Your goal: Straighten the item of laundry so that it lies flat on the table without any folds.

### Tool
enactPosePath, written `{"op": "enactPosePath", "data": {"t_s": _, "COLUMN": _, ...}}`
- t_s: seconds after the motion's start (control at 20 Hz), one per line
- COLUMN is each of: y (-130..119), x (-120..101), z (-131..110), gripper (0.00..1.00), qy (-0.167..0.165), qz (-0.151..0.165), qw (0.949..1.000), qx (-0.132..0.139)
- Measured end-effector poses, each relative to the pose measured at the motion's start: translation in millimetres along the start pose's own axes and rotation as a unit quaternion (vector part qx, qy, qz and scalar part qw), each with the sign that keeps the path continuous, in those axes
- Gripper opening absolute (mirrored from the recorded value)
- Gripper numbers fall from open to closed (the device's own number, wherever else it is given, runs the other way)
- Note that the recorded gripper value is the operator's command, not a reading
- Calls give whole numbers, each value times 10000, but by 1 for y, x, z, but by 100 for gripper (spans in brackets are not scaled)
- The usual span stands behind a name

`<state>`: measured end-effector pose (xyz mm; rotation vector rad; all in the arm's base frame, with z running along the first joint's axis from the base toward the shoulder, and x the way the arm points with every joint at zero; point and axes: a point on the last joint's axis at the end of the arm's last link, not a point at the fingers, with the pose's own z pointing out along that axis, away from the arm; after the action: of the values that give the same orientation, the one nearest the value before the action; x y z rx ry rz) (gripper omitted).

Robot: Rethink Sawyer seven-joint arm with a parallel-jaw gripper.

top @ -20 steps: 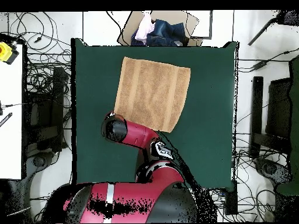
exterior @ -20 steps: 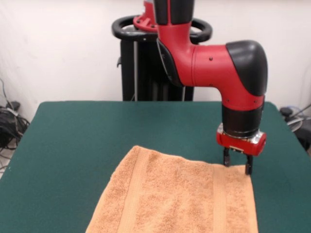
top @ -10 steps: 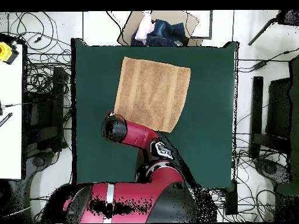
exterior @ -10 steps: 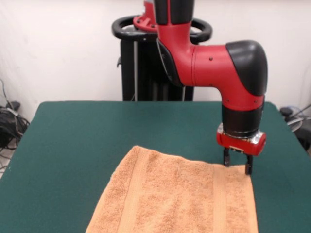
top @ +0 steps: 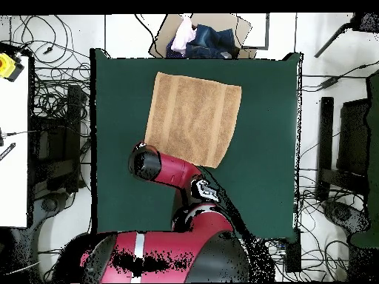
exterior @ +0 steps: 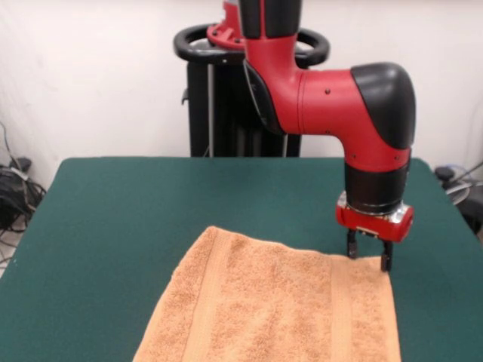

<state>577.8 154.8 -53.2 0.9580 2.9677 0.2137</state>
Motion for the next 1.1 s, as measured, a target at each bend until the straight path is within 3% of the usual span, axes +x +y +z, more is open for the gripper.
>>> {"op": "enactPosePath", "data": {"t_s": 0.25, "y": 0, "x": 0, "z": 0, "gripper": 100, "qy": 0, "qz": 0, "qw": 10000, "qx": 1}}
{"op": "enactPosePath", "data": {"t_s": 0.3, "y": -5, "x": -1, "z": 1, "gripper": 0, "qy": -5, "qz": 14, "qw": 10000, "qx": 48}}
{"op": "enactPosePath", "data": {"t_s": 1.1, "y": -8, "x": -1, "z": 0, "gripper": 0, "qy": -72, "qz": -16, "qw": 9999, "qx": 99}}
